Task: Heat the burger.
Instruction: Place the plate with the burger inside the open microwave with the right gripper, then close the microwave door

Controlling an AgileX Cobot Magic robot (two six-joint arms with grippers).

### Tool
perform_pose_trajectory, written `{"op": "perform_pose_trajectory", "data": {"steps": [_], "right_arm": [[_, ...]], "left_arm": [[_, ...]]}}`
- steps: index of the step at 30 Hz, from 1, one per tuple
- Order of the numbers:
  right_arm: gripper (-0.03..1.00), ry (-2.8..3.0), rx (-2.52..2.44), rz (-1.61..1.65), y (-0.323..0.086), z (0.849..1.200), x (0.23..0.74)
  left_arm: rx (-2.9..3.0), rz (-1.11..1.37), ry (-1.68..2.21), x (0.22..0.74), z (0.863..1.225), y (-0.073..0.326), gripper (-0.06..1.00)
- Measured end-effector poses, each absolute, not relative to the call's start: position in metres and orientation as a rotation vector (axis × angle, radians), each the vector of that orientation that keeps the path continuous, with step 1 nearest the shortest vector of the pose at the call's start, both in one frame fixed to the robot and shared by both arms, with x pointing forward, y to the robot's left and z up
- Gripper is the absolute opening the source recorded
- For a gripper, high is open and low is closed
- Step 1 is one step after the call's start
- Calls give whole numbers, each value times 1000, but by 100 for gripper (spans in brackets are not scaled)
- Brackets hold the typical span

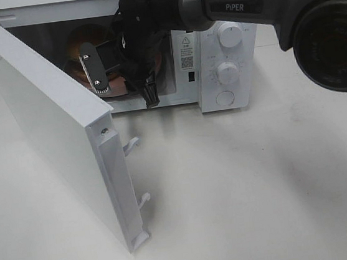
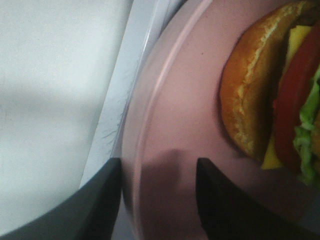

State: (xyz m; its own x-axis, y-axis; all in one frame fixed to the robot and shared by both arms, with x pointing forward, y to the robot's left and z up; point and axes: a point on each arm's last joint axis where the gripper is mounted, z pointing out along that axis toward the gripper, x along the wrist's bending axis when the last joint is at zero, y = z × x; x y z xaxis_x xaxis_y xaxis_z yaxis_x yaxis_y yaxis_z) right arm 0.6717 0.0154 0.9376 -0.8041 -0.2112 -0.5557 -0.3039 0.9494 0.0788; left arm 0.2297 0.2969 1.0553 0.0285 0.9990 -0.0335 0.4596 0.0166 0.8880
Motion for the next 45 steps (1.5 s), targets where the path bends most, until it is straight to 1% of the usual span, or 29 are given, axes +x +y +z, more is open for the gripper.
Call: {"op": "perform_pose_trajectory", "data": {"steps": [6,9,10,11,12,13,14,15,16,17,18,25,28,35,40,43,45], "right_arm": [[48,2550,-333,234,15,934,670],[50,2576,-314,258,14,929,665],[54,2584,-298,283,13,928,662],[54,2584,-298,283,13,928,662],[57,2577,-289,302,13,932,661],[63,2571,-279,313,13,934,660],[63,2571,-279,313,13,934,660],[70,2559,-265,327,13,939,661],[73,2556,-263,330,13,940,660],[73,2556,-263,330,13,940,660],[77,2550,-261,337,12,944,658],[78,2550,-260,347,5,950,648],[78,2567,-249,347,0,949,641],[77,2572,-239,353,-9,958,629],[77,2606,-233,334,-24,963,609],[77,2609,-233,332,-26,964,607],[77,2614,-234,329,-35,973,594]], "left_arm": [[1546,898,1534,230,1055,297,99],[1546,898,1534,230,1055,297,99],[1546,898,1534,230,1055,297,99],[1546,898,1534,230,1055,297,99],[1546,898,1534,230,1055,297,99],[1546,898,1534,230,1055,297,99],[1546,898,1534,230,1055,297,99],[1546,898,1534,230,1055,297,99],[1546,898,1534,230,1055,297,99],[1546,898,1534,230,1055,297,99],[1546,898,1534,230,1055,297,99],[1546,898,1534,230,1055,297,99],[1546,898,1534,230,1055,297,99],[1546,898,1534,230,1055,297,99],[1546,898,1534,230,1055,297,99],[1546,898,1534,230,1055,297,99],[1546,898,1534,230,1055,297,99]]}}
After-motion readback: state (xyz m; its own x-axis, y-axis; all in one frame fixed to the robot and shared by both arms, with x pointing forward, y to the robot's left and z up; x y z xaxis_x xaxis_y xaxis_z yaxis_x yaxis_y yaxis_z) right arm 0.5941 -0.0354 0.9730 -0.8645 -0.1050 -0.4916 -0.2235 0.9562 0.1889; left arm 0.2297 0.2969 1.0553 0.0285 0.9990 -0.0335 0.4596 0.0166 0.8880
